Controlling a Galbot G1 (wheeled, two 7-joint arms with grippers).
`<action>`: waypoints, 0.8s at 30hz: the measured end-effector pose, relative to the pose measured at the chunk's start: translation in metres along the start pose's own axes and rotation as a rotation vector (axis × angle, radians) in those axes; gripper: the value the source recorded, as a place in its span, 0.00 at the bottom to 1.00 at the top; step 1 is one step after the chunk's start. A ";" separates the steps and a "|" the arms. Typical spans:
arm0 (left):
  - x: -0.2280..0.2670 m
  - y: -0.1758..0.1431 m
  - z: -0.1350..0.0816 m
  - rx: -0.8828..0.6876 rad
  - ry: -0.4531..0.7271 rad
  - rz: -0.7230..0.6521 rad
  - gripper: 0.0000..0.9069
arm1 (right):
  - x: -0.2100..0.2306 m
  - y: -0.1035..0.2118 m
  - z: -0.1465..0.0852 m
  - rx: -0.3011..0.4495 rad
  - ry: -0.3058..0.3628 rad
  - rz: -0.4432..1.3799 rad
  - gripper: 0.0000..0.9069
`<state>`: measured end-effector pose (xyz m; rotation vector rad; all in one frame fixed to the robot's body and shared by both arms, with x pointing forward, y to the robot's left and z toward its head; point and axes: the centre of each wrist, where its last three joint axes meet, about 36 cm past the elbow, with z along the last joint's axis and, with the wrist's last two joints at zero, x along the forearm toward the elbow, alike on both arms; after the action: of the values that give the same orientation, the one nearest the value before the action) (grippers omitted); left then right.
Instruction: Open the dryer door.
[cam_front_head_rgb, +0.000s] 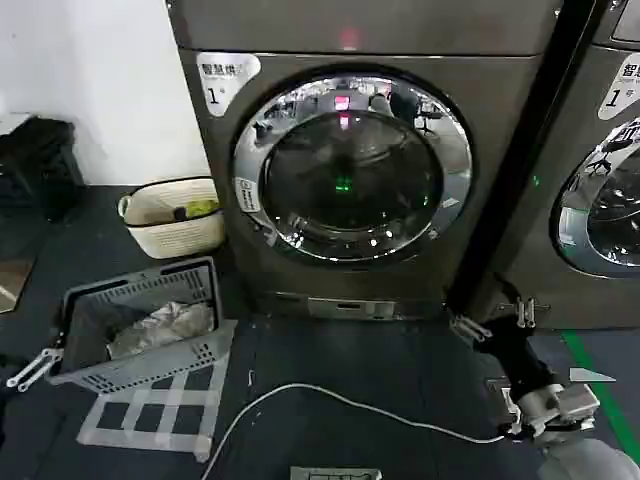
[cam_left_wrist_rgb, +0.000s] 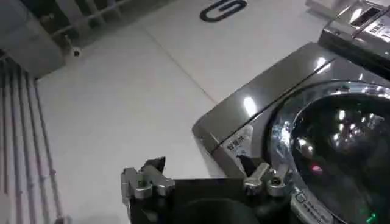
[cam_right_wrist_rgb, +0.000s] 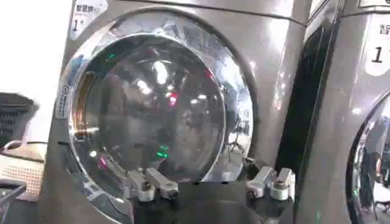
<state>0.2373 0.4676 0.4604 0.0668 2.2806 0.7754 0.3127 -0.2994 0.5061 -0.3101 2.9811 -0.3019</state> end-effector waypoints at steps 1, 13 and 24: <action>0.000 0.000 0.000 0.000 0.000 0.000 1.00 | -0.002 -0.002 0.001 -0.006 -0.004 -0.002 1.00; 0.001 -0.006 -0.004 0.011 -0.001 0.000 1.00 | -0.043 -0.029 0.022 0.006 -0.067 -0.087 1.00; 0.002 -0.009 -0.013 0.010 -0.003 0.004 1.00 | -0.091 -0.037 0.041 0.028 -0.082 -0.171 1.00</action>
<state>0.2290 0.4538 0.4618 0.0765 2.2826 0.7653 0.4139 -0.3225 0.4839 -0.5618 2.8722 -0.3388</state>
